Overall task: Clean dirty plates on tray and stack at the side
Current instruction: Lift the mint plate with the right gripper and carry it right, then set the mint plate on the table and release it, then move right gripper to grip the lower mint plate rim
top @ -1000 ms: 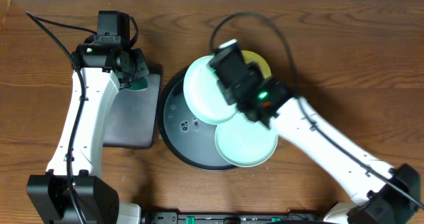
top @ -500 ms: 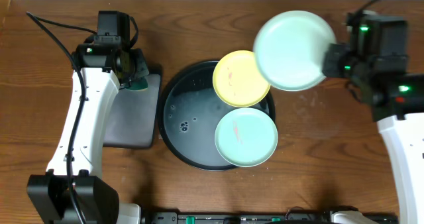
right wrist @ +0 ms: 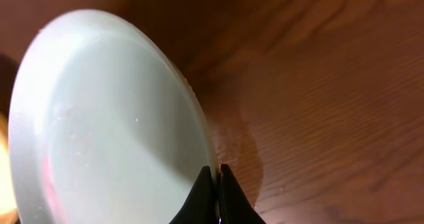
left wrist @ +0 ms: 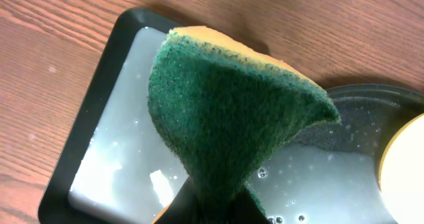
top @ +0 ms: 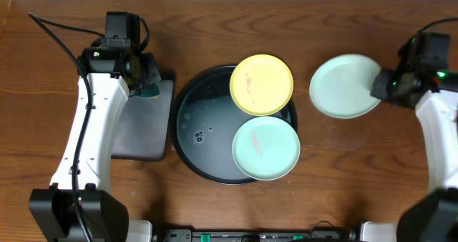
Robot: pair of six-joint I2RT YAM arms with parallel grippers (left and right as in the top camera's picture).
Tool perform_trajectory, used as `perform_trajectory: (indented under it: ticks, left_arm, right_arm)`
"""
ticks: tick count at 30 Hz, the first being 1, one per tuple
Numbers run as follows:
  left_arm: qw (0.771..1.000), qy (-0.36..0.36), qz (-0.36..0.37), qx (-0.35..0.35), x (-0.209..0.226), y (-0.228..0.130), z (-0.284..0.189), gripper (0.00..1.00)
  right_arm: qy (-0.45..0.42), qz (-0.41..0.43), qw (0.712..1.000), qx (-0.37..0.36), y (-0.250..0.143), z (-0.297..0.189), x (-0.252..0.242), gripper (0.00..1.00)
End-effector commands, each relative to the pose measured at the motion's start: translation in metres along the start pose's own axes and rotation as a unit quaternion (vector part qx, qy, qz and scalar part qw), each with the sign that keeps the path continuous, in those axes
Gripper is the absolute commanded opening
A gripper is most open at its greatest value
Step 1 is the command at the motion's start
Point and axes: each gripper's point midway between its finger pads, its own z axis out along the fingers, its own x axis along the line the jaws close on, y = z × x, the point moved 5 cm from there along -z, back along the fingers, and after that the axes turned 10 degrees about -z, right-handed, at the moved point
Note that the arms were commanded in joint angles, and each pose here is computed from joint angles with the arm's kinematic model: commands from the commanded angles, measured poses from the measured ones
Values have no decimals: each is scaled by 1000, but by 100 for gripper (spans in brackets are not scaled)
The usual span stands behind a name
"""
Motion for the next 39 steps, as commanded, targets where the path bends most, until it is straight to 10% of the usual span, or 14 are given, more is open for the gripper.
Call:
perform_trajectory:
  ticks: [1,24,39]
  left_arm:
    - [1000,4,4,-7,1,4,-3,8]
    - [1000,3,4,-8,1,4,-3,8]
    - [1000,3,4,-9,1,5,-3,8]
  right_arm:
    - [7,-11,999,30,-15,27,0,1]
    - [141,-67,987,33,-1,10,44,22]
    - [206,-259,920,208,-90,21,159,43]
